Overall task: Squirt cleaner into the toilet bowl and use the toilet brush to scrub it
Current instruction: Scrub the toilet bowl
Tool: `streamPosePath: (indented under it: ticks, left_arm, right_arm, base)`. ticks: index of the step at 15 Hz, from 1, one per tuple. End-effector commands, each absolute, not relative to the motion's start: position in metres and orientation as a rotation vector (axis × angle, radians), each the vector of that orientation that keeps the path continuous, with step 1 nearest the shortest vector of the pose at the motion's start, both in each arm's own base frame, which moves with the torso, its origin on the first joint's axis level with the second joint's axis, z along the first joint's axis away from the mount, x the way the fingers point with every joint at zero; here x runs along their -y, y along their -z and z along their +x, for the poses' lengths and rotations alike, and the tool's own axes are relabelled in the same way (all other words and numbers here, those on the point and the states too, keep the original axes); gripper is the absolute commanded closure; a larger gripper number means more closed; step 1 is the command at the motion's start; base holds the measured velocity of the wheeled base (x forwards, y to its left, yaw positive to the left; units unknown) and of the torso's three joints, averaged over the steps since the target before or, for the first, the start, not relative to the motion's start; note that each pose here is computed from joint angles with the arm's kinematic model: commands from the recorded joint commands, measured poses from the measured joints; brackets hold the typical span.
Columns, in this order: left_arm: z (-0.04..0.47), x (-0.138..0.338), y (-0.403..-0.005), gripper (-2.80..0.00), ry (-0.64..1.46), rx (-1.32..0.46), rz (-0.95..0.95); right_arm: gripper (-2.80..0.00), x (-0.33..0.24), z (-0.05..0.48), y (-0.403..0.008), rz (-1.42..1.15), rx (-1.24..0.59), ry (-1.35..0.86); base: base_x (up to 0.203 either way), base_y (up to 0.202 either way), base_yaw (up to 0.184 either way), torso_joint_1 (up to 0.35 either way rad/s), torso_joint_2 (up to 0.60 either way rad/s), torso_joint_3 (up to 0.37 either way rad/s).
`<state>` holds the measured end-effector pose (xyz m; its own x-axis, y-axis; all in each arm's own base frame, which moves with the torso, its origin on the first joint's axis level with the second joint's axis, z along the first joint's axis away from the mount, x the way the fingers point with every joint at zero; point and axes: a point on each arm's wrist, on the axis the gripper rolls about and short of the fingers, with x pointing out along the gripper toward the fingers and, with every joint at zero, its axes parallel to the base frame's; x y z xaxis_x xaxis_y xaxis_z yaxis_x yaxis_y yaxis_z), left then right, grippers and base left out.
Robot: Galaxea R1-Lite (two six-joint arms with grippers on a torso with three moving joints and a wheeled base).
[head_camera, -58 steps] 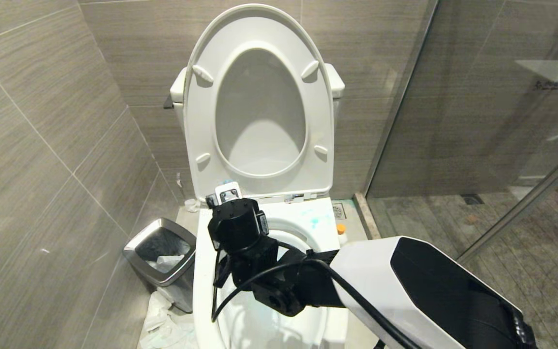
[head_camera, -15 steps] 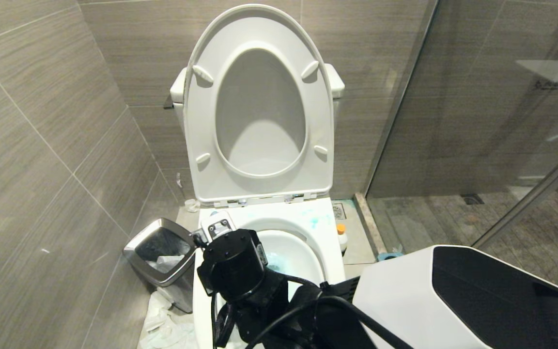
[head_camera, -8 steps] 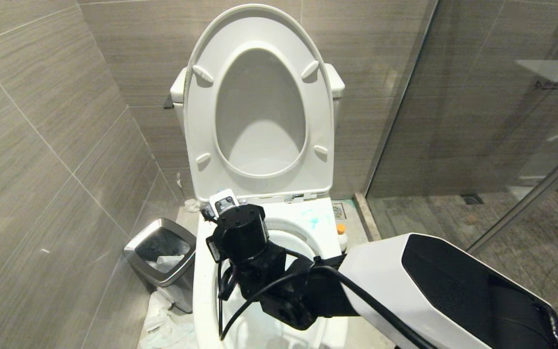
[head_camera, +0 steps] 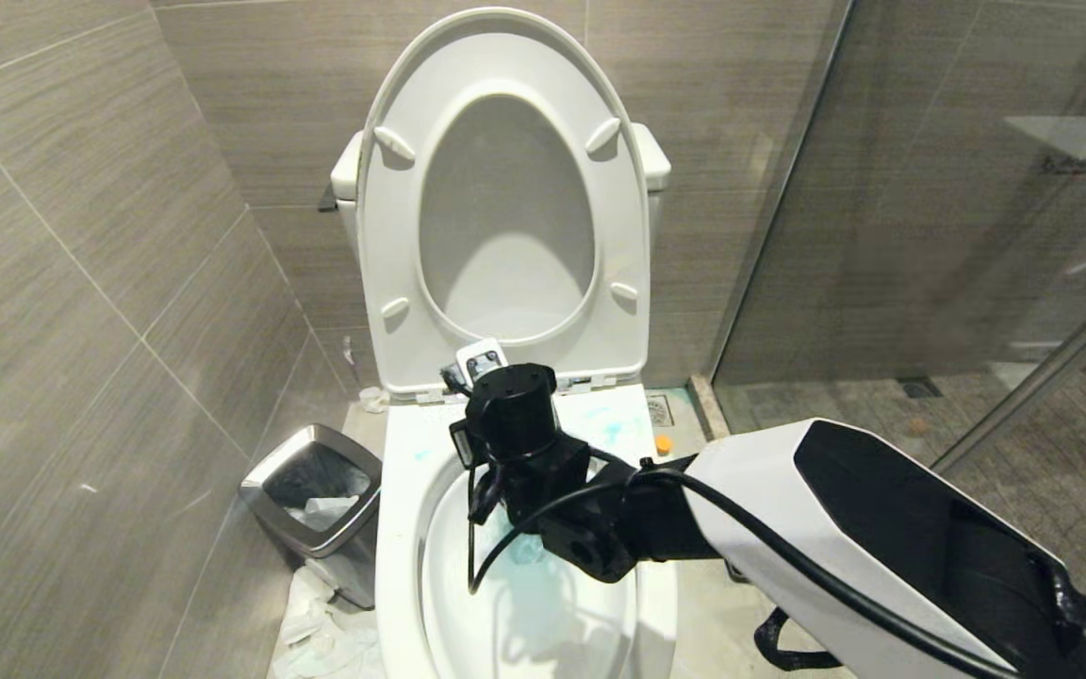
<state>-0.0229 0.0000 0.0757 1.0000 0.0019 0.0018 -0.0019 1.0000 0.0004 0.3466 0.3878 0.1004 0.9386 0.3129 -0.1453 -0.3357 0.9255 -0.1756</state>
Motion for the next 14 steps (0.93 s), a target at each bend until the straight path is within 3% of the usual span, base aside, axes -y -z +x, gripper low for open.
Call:
streamPosePath:
  ticks: [1, 14]
  left_arm:
    - [-0.023, 0.000, -0.076, 0.00, -0.003, 0.000, 0.000]
    - [-0.023, 0.000, -0.076, 0.00, -0.002, 0.002, 0.000]
  right_arm:
    - [0.00, -0.374, 0.343, -0.113, -0.203, -0.121, -0.320]
    - [0.00, -0.337, 0.233, -0.083, -0.277, -0.231, -0.471]
  base:
    - [0.000, 0.000, 0.000, 0.000, 0.00, 0.000]
    - [0.000, 0.000, 0.000, 0.000, 0.00, 0.000]
